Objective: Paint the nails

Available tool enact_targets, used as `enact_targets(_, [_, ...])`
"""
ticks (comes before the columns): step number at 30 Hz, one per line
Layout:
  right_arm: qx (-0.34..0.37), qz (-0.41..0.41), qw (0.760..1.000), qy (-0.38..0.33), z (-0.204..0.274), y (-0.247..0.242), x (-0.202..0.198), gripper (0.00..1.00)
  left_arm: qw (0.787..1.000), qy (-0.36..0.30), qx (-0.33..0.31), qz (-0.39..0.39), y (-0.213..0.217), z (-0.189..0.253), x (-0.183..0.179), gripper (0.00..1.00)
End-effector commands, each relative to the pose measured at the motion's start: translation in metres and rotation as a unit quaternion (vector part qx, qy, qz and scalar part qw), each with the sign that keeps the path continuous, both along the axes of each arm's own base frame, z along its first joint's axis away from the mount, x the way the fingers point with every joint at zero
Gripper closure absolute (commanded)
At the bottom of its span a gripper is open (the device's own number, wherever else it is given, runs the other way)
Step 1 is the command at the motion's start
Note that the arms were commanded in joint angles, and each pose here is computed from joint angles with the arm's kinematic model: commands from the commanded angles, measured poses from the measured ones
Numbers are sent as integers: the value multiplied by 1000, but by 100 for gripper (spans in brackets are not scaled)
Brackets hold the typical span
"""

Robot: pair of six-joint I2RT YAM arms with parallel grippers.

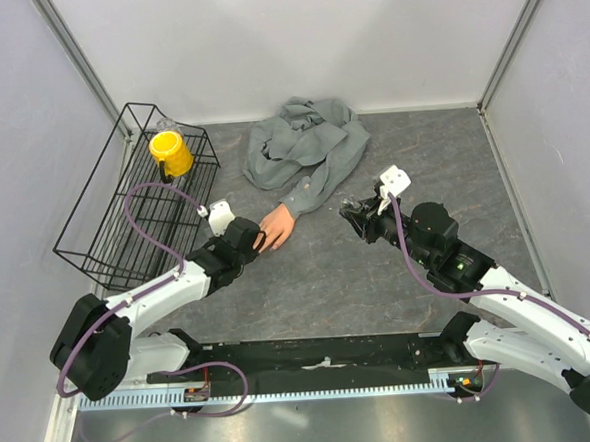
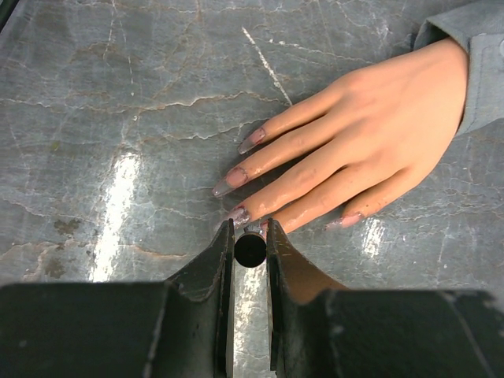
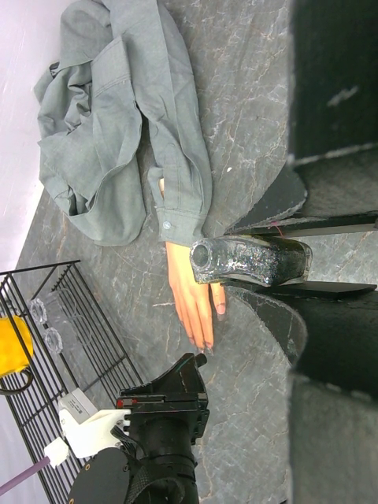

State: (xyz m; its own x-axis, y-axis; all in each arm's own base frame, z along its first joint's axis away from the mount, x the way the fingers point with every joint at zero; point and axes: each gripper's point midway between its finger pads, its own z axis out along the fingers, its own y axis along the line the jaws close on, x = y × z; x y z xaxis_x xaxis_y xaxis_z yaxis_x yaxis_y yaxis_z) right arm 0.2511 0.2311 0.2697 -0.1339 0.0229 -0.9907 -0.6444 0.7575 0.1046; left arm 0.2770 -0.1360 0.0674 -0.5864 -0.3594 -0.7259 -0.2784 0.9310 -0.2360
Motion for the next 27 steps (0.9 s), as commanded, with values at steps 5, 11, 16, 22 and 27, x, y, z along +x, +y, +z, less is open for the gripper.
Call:
enact_targets(5, [26,5,999,-20,17,2,0,100,1000,-16,-11,22,4,11,3,98])
enact_targets(11, [26,5,999,-19,17,2,1,100,1000,-11,-10,14,3,9,1,98])
enact_targets(16, [27,7,999,-20,18,3,1,100,1000,-13,-6,8,4,11,1,98])
enact_targets(22, [28,7,999,-20,18,2,1,100,1000,-10,-7,4,4,12,-2,98])
enact_targets(27, [30,7,999,-20,18,2,1,100,1000,-11,-3,2,6,14,-3,98])
